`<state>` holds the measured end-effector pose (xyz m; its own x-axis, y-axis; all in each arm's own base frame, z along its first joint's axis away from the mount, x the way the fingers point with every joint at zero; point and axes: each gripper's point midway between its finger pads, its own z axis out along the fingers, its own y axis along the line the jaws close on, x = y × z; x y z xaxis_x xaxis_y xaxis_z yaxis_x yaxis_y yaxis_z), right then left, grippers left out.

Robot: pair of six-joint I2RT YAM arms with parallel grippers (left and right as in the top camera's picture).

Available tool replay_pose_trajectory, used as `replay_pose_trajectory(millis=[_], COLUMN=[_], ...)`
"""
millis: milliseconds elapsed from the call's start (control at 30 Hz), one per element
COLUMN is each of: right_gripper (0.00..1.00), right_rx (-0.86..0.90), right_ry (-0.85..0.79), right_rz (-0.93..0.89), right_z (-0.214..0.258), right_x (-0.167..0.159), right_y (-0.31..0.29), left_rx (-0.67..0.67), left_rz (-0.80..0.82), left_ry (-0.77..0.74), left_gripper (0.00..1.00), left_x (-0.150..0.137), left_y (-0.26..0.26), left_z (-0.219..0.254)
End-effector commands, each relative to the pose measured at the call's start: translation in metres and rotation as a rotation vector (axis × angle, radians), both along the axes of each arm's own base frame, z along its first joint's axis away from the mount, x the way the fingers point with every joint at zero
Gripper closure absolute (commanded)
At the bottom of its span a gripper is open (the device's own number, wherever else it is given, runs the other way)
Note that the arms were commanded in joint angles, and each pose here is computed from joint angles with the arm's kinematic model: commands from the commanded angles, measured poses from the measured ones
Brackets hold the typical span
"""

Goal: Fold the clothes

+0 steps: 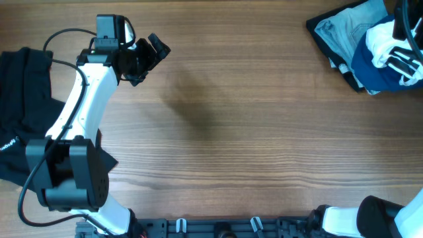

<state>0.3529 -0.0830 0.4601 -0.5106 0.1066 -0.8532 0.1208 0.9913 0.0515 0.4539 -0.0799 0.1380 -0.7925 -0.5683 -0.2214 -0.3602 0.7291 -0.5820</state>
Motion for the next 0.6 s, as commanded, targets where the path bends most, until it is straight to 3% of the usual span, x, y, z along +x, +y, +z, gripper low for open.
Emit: replay_pose_trajectory(millis=[0,167,433,567], right_gripper=[0.00,0.00,0.00,0.00], right_rx=[0.015,0.033,0.330,0.355], right_ry=[-0.010,-0.002,0.053,0.060], right_rz=[-0.001,-0.009,-0.192,-0.216], right_z=[0.003,0.001,-0.016,-0.018], right_x=[-0.002,-0.003,-0.013,-0.015], right_y=[0.002,0.002,0.006,0.005], left_rx=[0.018,0.018,0.018,0.018], left_rz=[-0.008,-0.008,-0.008,-0.008], left_ry=[-0.039,-0.039,-0.039,-0.039], left_gripper=[0.00,0.00,0.00,0.00], left_x=[0.004,0.004,0.004,0.004], left_y=[0.003,0.003,0.003,0.003], left_z=[0.011,0.011,0.011,0.011])
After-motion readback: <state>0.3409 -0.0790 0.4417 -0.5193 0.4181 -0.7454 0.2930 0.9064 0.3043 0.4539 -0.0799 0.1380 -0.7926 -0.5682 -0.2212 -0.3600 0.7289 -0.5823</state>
